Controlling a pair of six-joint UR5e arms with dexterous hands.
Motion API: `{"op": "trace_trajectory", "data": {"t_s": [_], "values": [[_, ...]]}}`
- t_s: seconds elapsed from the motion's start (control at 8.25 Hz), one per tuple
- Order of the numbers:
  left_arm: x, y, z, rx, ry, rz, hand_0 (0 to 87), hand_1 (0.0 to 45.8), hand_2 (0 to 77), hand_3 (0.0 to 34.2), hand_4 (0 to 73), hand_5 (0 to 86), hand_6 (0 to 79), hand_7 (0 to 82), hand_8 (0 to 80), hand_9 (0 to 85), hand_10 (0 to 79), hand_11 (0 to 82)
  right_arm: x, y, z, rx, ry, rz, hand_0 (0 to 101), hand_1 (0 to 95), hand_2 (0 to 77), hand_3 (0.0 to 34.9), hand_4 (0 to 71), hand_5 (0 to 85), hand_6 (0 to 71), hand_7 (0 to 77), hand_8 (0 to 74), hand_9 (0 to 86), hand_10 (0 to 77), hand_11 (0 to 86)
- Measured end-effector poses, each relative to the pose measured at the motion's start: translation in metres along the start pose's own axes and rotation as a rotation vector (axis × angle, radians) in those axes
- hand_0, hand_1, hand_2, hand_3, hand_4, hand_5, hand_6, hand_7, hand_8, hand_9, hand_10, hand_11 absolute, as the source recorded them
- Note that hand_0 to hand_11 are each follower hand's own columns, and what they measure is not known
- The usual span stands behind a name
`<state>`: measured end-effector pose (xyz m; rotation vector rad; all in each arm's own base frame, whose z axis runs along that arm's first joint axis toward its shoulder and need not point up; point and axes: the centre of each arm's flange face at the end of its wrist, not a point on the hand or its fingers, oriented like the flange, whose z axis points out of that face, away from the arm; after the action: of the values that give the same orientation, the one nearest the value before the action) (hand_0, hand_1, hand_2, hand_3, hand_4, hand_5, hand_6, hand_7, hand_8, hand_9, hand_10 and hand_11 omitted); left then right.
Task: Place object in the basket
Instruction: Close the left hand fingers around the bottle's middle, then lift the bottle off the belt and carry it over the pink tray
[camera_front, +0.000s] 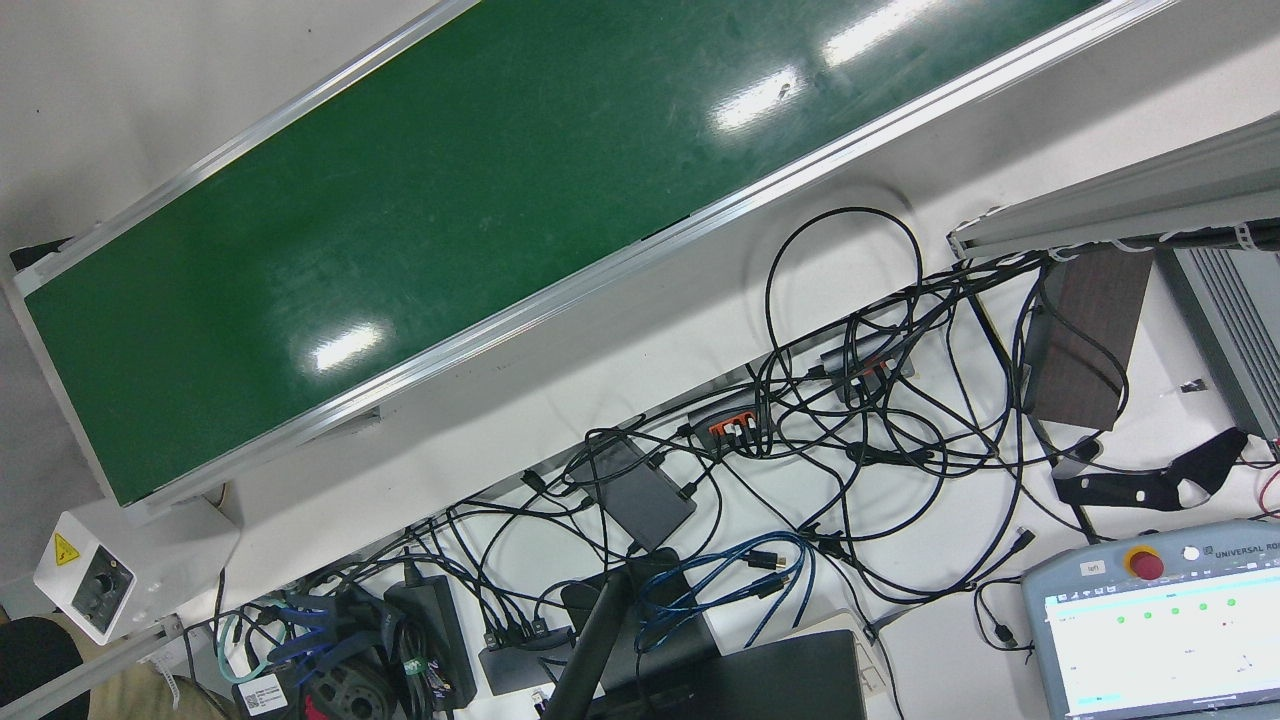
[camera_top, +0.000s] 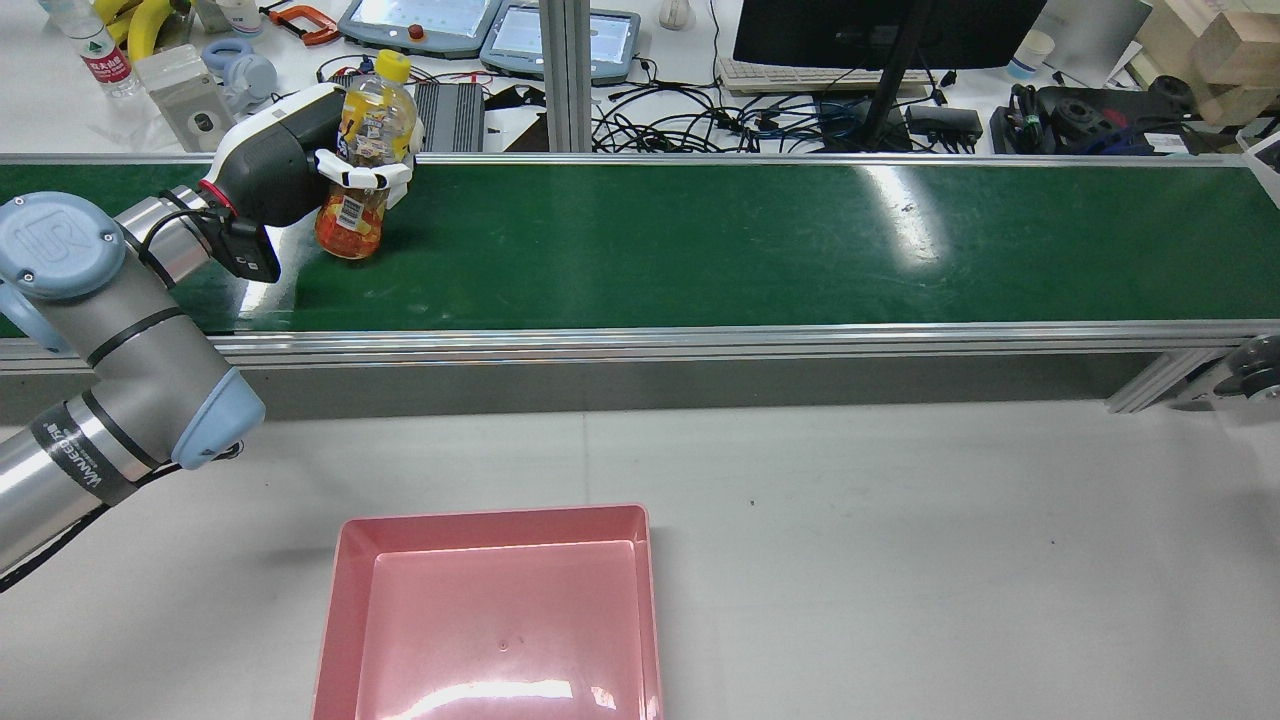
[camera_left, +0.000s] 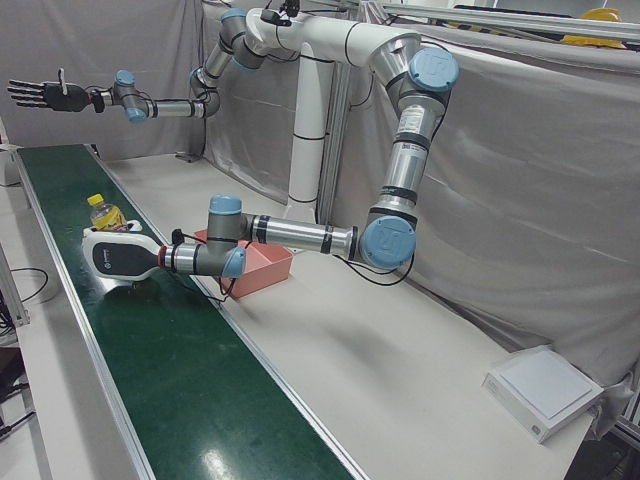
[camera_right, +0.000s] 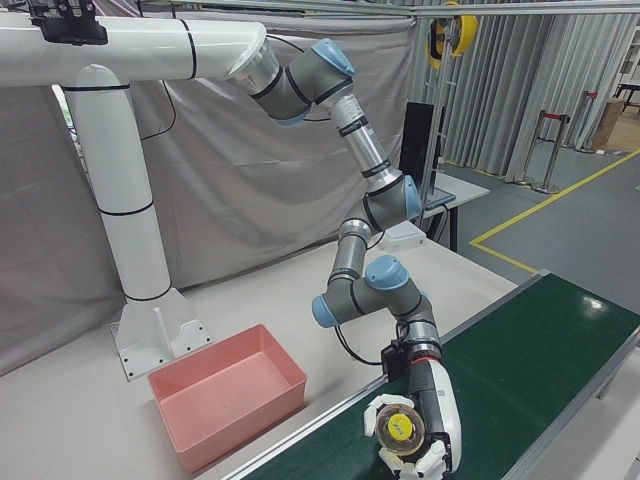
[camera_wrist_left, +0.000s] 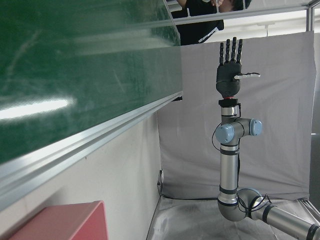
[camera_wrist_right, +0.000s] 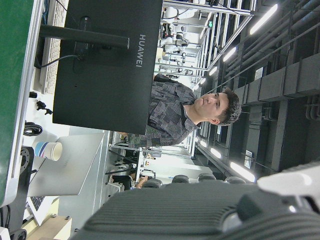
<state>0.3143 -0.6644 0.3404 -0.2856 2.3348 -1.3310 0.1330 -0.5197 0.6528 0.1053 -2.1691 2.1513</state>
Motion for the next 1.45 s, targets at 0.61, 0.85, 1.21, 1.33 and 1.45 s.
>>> {"op": "trace_trajectory", "data": {"t_s": [0.61,0.85,1.21,1.33,1.45], "values": [[-0.035,0.080,0.020,-0.112,-0.037,-0.046,53.5,5.4,48.5,0.0,55.6,47.5,63.3,61.6,67.1,63.8,63.3,61.1,0.000,0.001,0.000,-0.001,-0.001,0.000,0,0.0,0.5,0.3,0.0,0.0,0.0,0.5,0.0,0.0,0.0,0.0],[-0.067,0.135,0.018,-0.197,-0.070,-0.092,52.4,5.4,48.5,0.0,55.6,47.5,63.3,61.6,69.8,63.3,63.8,67.6,-0.001,0.001,0.000,-0.002,-0.002,0.000,0,0.0,0.5,0.3,0.0,0.0,0.0,0.5,0.0,0.0,0.0,0.0],[-0.122,0.165,-0.010,-0.260,-0.132,-0.134,52.5,3.8,48.5,0.0,57.3,46.9,63.3,65.4,70.4,64.4,65.4,77.4,-0.001,0.001,0.000,-0.001,-0.002,-0.001,0,0.0,0.5,0.3,0.0,0.0,0.0,0.5,0.0,0.0,0.0,0.0],[-0.147,0.167,-0.021,-0.280,-0.157,-0.136,52.5,4.4,48.5,0.0,57.3,46.9,63.3,65.4,70.4,64.4,65.4,77.4,-0.001,0.001,0.000,-0.001,-0.002,-0.001,0,0.0,0.5,0.3,0.0,0.0,0.0,0.5,0.0,0.0,0.0,0.0],[-0.172,0.169,-0.033,-0.299,-0.182,-0.139,52.5,3.8,48.5,0.0,57.3,46.9,63.3,65.4,70.4,64.4,65.4,77.4,-0.001,0.000,-0.001,-0.001,-0.002,-0.001,0,0.0,0.5,0.3,0.0,0.0,0.0,0.5,0.0,0.0,0.0,0.0]]}}
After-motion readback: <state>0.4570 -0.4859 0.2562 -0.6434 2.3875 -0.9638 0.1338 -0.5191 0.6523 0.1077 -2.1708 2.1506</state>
